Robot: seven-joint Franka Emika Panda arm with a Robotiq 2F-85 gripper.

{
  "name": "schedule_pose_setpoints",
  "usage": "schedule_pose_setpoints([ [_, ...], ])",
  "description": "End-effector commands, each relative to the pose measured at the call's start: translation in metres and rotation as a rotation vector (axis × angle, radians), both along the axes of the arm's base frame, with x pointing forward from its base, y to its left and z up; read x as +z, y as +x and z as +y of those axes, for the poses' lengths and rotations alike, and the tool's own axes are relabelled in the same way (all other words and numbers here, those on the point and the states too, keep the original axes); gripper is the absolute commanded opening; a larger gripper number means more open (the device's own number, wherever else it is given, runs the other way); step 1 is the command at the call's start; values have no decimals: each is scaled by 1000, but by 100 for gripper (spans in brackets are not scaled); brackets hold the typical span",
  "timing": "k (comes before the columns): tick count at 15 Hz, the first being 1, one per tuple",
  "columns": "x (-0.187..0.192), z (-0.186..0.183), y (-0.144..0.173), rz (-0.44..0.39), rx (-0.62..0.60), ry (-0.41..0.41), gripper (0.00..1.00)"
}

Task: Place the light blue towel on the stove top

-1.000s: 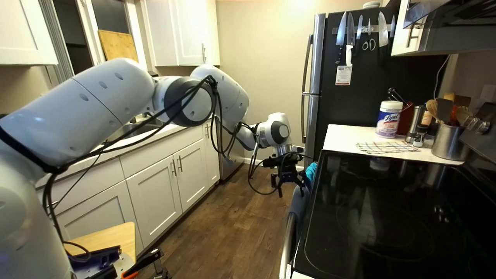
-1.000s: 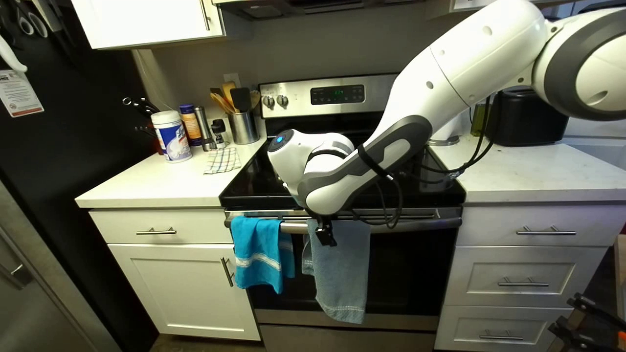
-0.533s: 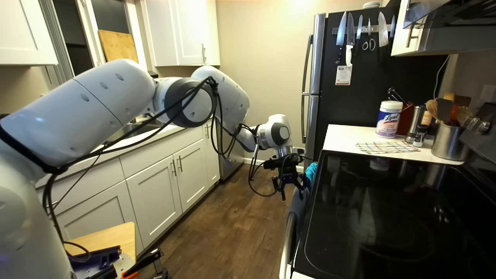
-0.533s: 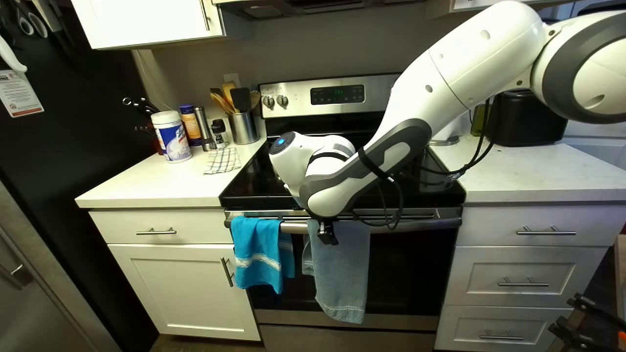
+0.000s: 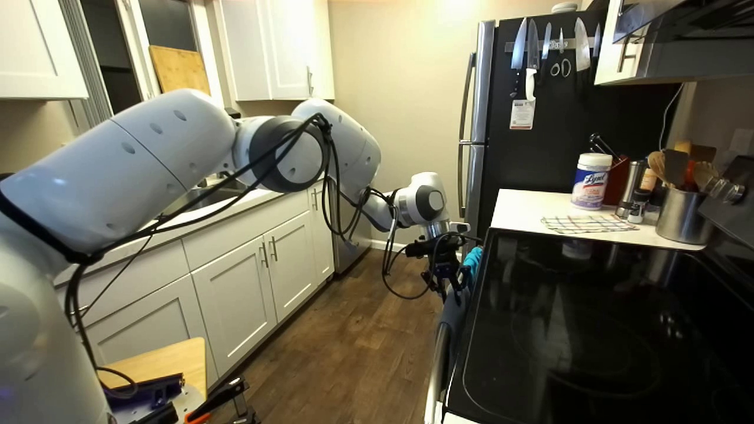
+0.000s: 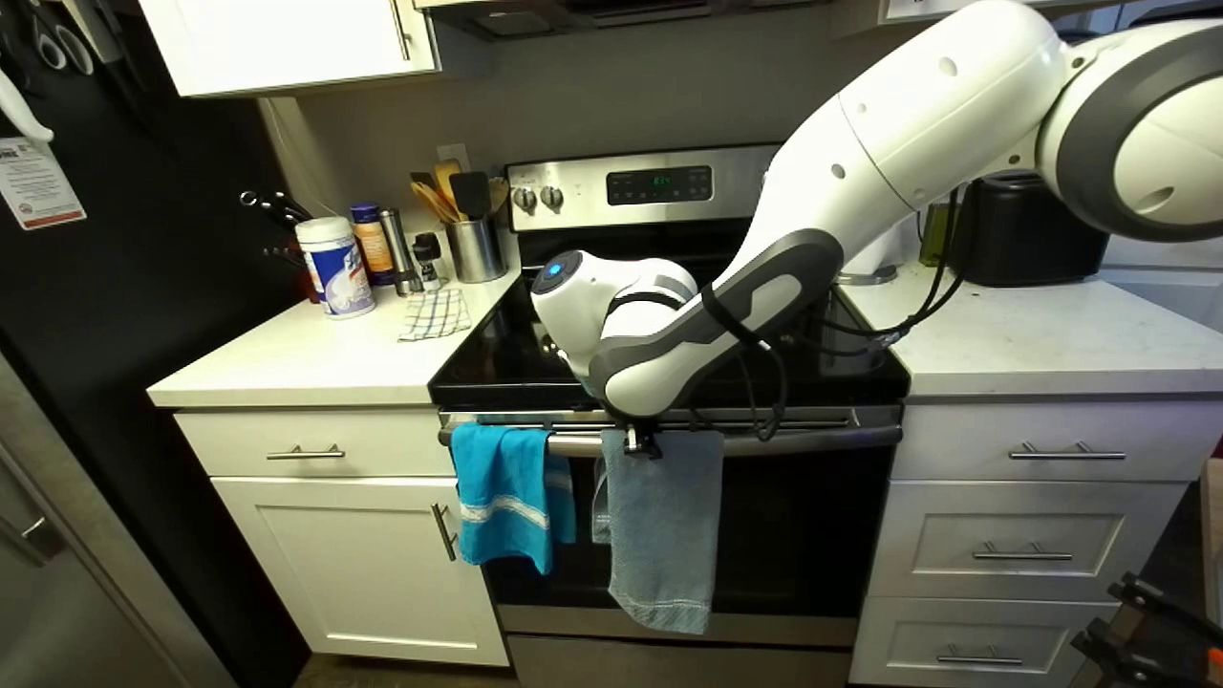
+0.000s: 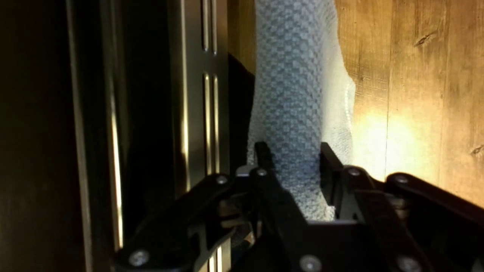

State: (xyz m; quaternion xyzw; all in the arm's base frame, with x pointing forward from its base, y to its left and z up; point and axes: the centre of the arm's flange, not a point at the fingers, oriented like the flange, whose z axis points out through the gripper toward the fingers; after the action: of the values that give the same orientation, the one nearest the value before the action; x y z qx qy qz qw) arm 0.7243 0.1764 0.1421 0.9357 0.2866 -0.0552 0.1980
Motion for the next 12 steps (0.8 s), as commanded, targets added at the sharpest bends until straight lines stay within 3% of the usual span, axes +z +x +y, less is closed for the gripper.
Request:
schedule_pose_setpoints([
  [1, 7, -1, -13, -16, 21, 1, 8],
  [7, 55, -6, -48, -124, 45, 96, 8],
  [9, 79, 0, -45, -184, 56, 140, 8],
  [12, 103, 8, -40, -199, 70, 167, 8],
])
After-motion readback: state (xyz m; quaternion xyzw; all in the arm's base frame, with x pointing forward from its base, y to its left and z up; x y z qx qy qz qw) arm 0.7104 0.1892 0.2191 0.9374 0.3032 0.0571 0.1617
